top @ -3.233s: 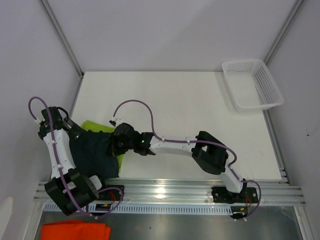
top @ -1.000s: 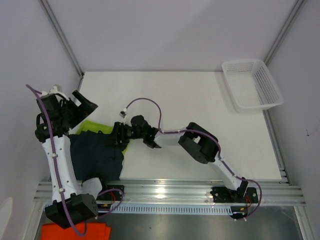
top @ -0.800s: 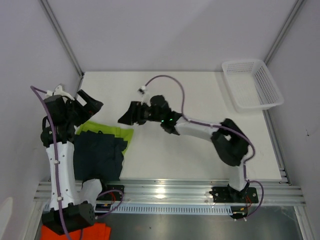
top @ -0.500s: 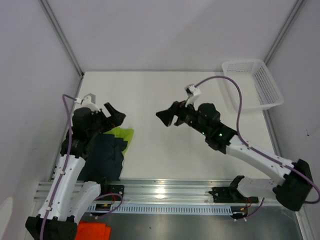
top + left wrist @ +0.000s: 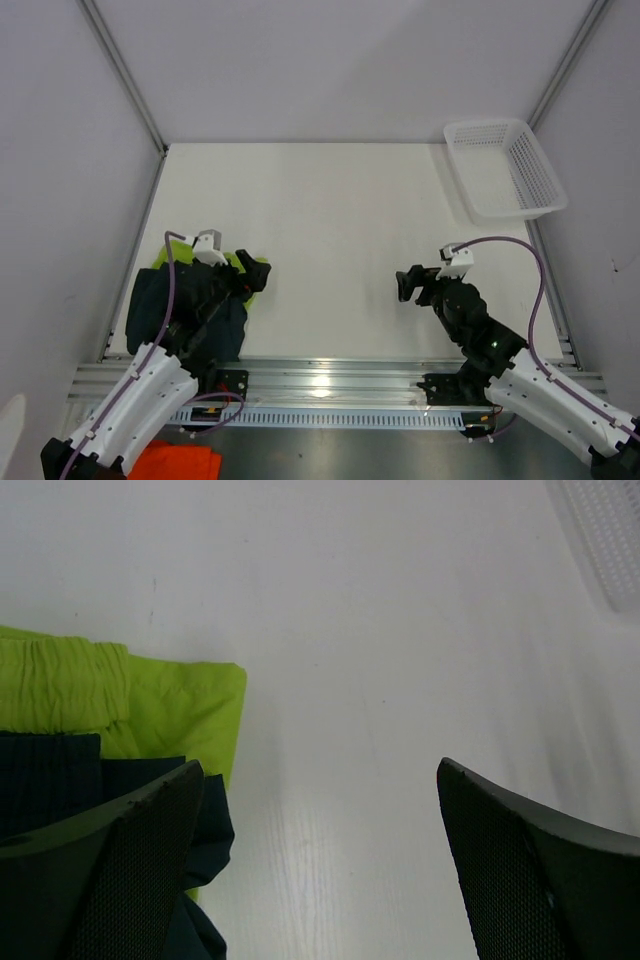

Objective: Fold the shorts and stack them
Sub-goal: Neatly place the folded shorts to the corner

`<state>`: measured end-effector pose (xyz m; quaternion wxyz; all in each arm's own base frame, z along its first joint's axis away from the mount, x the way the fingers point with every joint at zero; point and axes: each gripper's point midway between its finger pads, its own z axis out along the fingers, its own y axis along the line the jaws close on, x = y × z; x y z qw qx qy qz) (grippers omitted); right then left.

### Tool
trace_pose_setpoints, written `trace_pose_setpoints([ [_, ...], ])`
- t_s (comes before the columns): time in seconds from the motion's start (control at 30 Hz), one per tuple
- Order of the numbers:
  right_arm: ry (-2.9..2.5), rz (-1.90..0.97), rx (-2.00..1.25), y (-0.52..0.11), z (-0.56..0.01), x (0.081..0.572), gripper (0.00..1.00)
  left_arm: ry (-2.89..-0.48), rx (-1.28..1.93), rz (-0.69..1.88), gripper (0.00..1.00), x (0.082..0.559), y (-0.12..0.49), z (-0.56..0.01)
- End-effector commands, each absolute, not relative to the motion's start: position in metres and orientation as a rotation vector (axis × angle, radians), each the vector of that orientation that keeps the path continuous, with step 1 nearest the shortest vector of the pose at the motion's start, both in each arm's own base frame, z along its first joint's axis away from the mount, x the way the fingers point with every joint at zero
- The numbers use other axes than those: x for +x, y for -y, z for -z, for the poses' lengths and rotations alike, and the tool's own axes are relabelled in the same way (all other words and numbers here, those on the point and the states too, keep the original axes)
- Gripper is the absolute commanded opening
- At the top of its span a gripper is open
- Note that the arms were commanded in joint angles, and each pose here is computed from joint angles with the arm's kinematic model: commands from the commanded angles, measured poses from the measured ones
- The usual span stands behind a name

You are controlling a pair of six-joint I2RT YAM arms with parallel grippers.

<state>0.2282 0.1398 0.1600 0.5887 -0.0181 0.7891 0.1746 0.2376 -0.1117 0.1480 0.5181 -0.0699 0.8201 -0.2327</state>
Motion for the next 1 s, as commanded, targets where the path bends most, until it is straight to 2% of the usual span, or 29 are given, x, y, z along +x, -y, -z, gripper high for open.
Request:
trace_pose_setpoints([
  [0.0, -1.789, -0.345, 0.026, -0.122, -0.161, 0.233, 0.88, -1.912, -0.129, 0.470, 0.99, 0.244, 0.103, -0.149],
  [0.1, -1.792, -0.320, 0.043, -0.118, -0.157, 0.235, 0.89, -1.903, -0.136, 0.415, 0.99, 0.240, 0.092, -0.142],
  [0.33, -1.799, -0.313, 0.095, -0.112, -0.154, 0.234, 0.89, -1.747, -0.066, 0.529, 0.99, 0.227, 0.101, -0.162],
  [0.9, -1.799, -0.328, 0.119, -0.109, -0.153, 0.232, 0.90, -1.796, -0.051, 0.547, 0.99, 0.227, 0.107, -0.154],
  [0.97, -1.792, -0.324, 0.126, -0.107, -0.153, 0.232, 0.95, -1.797, -0.052, 0.545, 0.99, 0.227, 0.106, -0.153],
])
